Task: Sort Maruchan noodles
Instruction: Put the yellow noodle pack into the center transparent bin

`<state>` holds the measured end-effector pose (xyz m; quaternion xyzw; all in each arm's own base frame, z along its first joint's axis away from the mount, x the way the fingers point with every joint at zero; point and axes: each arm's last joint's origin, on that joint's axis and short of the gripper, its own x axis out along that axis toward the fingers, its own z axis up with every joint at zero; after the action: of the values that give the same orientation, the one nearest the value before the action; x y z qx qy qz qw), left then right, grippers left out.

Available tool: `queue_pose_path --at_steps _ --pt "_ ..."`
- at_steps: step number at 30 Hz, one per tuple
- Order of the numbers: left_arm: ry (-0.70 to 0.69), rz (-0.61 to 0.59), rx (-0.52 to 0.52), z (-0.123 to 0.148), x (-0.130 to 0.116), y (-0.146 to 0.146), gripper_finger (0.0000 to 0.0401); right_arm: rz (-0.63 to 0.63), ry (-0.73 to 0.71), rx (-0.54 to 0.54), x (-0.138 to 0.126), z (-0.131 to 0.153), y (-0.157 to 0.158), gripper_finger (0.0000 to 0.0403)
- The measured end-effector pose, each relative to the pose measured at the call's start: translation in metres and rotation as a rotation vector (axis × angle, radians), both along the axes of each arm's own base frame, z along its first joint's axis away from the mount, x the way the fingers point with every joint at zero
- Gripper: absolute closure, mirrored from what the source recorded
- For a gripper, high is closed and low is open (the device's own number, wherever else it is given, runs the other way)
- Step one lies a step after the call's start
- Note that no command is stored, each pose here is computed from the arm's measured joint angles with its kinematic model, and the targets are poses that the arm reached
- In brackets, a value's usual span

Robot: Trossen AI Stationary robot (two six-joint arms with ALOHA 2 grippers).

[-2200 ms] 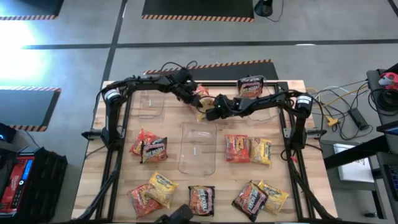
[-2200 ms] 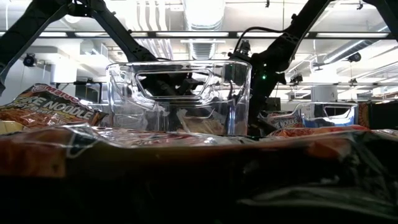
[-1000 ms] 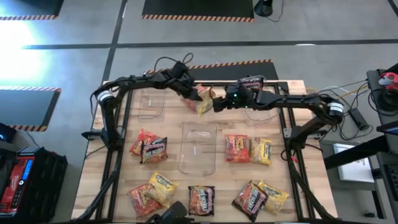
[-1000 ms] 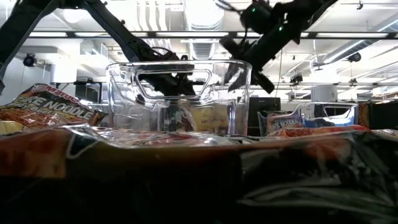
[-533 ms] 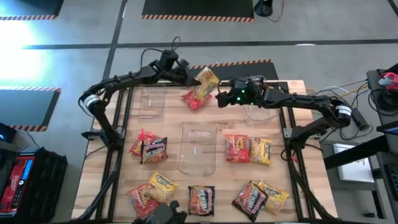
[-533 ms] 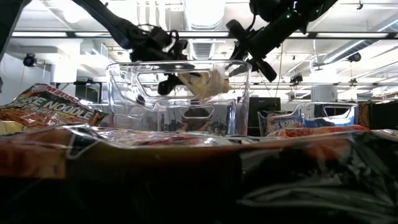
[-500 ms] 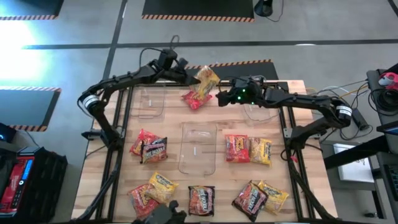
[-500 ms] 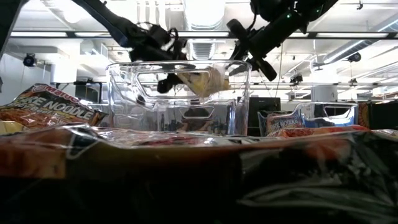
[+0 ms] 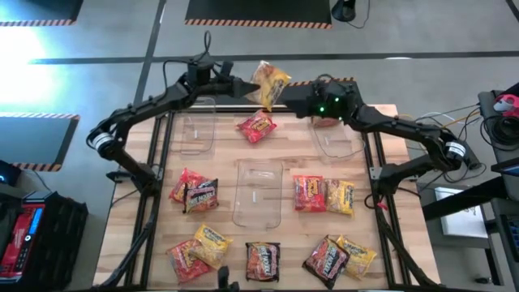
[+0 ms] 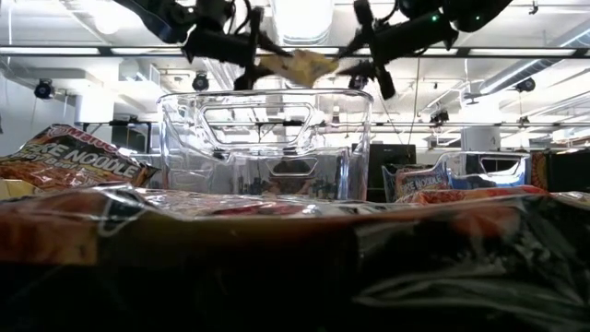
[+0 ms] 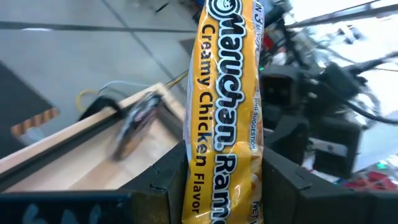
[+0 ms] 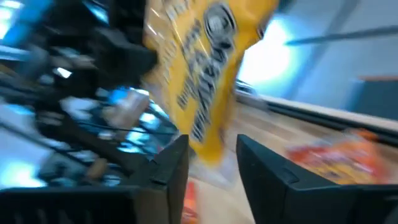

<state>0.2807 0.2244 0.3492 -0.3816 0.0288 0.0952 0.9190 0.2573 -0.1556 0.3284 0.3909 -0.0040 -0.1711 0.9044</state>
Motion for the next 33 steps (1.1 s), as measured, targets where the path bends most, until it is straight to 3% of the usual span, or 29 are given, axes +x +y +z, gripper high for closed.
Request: queue_pose_path --at_steps 4,9,14,33 --pt "-0.068 -0.024 0.001 0.010 0.005 -0.010 0.0273 0.069 -0.114 -0.012 -0.004 0.011 -0.006 0.0239" --pt "-0.163 -0.040 0.041 0.025 0.004 -0.017 0.0273 0.076 -0.128 -0.019 -0.007 0.013 -0.009 0.0200" --pt "-0.162 -0.023 0.011 0.025 0.005 -0.017 0.0273 0.104 -0.165 -0.058 -0.007 0.018 -0.008 0.0177" --pt "-0.182 -0.087 -0.003 0.025 0.020 -0.037 0.0273 0.105 -0.254 -0.247 -0.009 0.032 -0.007 0.0173"
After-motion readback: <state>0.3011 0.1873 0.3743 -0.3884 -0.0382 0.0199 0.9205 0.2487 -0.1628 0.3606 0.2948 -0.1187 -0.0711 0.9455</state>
